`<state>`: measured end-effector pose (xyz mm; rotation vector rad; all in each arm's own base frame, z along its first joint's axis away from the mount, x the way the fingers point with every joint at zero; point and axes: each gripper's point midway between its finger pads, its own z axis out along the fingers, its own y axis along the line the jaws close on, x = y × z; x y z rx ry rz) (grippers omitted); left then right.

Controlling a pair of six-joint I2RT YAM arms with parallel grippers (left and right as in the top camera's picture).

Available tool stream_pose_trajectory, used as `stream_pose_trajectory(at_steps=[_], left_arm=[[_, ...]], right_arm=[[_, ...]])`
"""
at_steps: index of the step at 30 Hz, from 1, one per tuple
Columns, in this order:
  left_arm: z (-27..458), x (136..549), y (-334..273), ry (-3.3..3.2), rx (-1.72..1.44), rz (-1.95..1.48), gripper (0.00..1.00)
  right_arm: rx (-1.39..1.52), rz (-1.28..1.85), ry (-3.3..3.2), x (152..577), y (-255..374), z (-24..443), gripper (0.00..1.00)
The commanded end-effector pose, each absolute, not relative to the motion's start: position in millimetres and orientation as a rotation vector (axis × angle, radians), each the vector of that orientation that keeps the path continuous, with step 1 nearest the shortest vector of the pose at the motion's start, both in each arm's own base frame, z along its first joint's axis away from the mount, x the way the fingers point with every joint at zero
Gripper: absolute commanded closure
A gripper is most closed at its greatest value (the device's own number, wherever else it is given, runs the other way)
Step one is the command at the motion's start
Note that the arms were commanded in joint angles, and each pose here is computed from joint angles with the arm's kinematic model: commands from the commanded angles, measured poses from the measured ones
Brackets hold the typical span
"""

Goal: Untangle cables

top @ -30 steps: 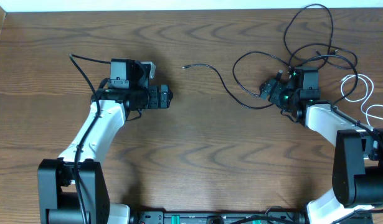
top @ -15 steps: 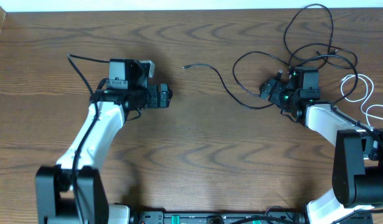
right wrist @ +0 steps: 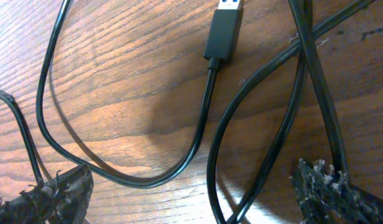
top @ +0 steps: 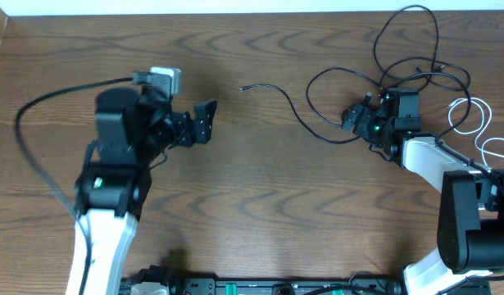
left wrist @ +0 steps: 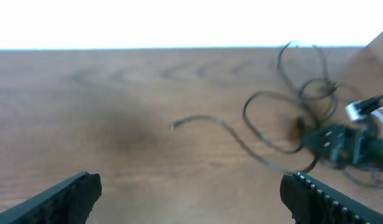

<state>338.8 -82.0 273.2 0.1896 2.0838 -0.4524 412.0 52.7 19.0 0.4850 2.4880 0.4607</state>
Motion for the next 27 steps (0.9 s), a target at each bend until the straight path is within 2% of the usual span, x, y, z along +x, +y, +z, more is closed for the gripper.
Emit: stream_pose_trajectory(at_steps=[1,7,14,27], left_arm=[[303.9,323.8,-80.5,1.987,0.220,-0.435,0.02],[323.6,306.1,-79.3,1.921,0.229,-0.427,0.02],[324.5,279.7,-77.4,1.878,0.234,-0.421,0.02],[246.6,234.4,-69.3,1.935,0.207,-0.397,0.02]], right_arm=[[0.516,0.493,2.537,400.6,60.2,6.1,0.01],[0.516,0.493,2.538,400.6,60.2,6.0,0.01],[0.516,0.493,2.538,400.6,60.2,6.0,0.01],[0.514,0.494,2.538,400.4,61.0,6.0,0.01]])
